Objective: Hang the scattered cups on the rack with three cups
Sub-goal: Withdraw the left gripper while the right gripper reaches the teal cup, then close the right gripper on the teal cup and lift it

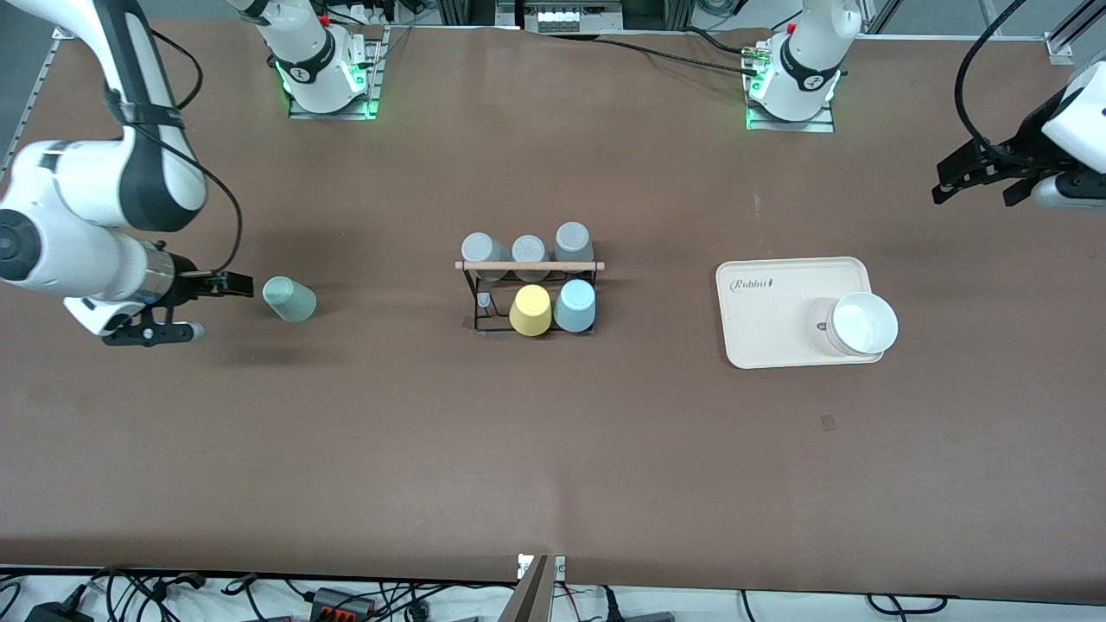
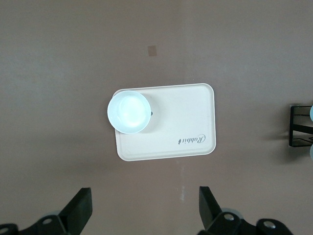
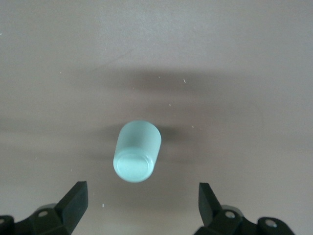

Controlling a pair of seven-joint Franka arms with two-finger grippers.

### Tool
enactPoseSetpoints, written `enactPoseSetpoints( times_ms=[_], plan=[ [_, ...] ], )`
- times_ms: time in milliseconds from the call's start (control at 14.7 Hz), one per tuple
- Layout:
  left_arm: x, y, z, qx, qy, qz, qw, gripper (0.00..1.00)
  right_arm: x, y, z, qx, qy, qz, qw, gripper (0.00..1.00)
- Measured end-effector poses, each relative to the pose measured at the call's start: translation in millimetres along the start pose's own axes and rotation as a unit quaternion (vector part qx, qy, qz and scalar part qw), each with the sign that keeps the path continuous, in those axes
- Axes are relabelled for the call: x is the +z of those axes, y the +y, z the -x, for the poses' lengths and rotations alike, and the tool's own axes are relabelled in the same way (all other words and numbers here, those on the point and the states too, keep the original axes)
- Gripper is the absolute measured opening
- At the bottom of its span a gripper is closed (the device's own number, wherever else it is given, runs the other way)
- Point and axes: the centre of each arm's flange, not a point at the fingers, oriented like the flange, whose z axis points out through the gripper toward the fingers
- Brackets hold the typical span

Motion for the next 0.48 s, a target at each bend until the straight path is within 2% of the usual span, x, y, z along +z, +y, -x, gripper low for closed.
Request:
enactPoseSetpoints(
  times_ms=[205, 477],
  plan=[
    [-18.2, -4.1, -9.2, -0.003, 0.011, 0.000, 1.000, 1.00, 28.8, -7.4, 3.8, 0.000, 0.018, 0.001, 1.000, 1.00],
    [-35.6, -5.4, -32.1, -0.003, -0.002, -0.001, 1.000, 1.00, 66.0, -14.1, 8.1, 0.007, 0.033, 0.001, 0.999, 1.00]
  ],
)
